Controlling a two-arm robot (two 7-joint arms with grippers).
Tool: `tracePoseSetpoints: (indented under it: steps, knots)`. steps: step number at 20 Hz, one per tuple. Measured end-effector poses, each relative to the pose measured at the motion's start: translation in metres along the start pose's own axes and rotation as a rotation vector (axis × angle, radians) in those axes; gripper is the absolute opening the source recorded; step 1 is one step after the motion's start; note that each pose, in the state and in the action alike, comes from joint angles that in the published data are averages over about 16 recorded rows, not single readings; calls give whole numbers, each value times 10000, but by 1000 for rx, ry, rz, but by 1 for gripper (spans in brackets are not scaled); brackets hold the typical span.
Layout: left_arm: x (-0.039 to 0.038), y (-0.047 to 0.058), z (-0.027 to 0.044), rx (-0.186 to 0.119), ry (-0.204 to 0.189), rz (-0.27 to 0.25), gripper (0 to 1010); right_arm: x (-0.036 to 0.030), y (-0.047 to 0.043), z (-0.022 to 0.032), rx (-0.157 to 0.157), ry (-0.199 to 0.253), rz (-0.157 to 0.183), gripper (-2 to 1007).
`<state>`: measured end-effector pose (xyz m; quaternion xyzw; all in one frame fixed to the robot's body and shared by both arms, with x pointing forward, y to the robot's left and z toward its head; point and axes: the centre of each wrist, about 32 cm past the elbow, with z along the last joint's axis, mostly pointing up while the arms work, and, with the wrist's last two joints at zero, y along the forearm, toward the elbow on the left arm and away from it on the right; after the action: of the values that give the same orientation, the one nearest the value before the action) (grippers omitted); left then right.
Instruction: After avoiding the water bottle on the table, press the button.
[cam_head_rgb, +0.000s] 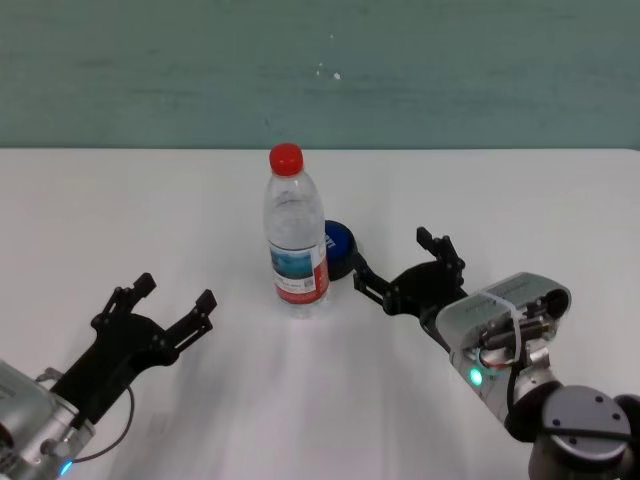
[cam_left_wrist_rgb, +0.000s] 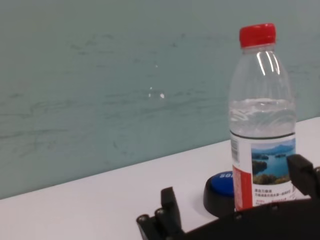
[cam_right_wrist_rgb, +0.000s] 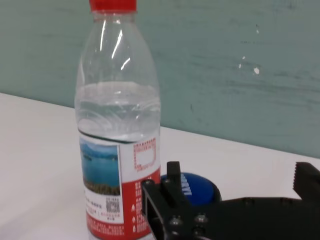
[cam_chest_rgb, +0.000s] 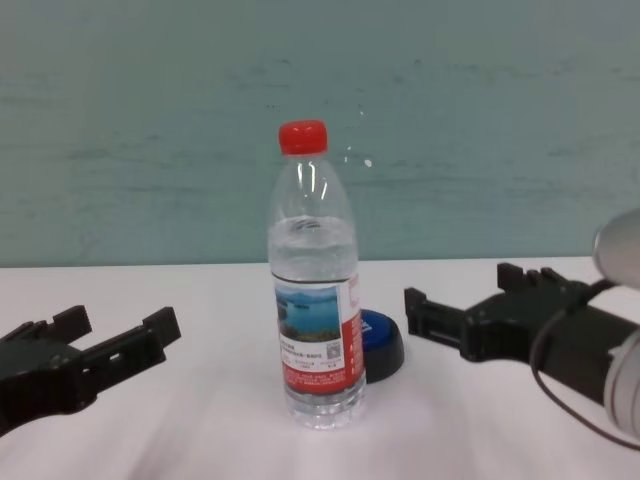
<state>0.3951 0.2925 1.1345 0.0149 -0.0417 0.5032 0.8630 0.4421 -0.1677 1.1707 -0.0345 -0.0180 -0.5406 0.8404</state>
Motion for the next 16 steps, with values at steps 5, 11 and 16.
tracePoseSetpoints:
  steps: [5, 11, 16]
  knots:
    - [0, 0, 0, 0, 0, 0, 1010, -45, -51, -41, -15, 5, -7, 1004]
    - [0, 0, 0, 0, 0, 0, 1010, -74, -76, -70, -25, 10, -14, 1004]
    - [0, 0, 0, 0, 0, 0, 1010, -79, -80, -76, -27, 13, -17, 1004]
